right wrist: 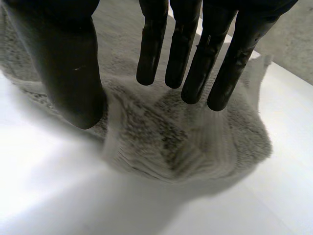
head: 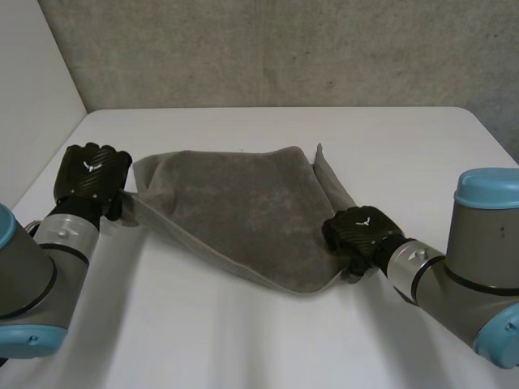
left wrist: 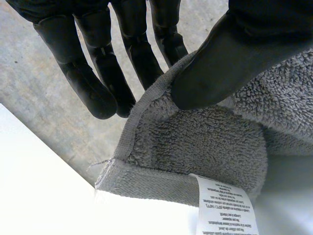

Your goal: Fold the towel.

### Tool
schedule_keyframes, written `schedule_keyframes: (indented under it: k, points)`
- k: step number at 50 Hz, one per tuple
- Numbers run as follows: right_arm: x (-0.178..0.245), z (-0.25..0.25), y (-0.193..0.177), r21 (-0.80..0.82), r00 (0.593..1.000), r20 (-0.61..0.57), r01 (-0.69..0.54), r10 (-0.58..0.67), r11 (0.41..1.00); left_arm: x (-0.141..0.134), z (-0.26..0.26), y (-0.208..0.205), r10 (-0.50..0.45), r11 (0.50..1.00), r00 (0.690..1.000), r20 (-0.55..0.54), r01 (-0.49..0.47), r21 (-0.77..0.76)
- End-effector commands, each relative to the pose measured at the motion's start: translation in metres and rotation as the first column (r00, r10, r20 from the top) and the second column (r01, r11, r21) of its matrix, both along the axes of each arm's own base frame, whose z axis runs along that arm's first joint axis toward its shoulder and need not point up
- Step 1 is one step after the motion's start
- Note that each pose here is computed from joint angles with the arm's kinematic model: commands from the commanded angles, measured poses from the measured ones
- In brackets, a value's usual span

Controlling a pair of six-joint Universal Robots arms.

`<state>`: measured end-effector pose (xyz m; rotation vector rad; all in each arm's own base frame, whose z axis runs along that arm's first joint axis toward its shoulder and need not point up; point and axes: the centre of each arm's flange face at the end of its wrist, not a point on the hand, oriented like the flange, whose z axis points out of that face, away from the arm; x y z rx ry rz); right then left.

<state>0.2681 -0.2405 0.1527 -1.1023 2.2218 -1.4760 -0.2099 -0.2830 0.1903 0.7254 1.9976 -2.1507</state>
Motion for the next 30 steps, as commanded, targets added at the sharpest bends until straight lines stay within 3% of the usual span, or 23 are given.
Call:
schedule_keyframes:
  k: [1, 17, 30]
  points:
    - [0.005, 0.0, 0.005, 0.016, 1.0, 0.03, -0.003, 0.003, 1.0, 0.0, 0.006, -0.001, 0.003, 1.0, 1.0, -0.004, -0.003, -0.016]
    - [0.004, -0.015, -0.007, -0.056, 0.997, -0.045, 0.067, -0.07, 0.996, 0.006, 0.015, -0.008, 0.03, 0.999, 0.999, -0.044, -0.032, -0.033]
    - [-0.008, -0.009, -0.023, -0.211, 0.975, -0.139, 0.144, -0.176, 0.967, 0.023, 0.028, -0.021, 0.139, 0.988, 0.981, -0.137, -0.147, -0.048]
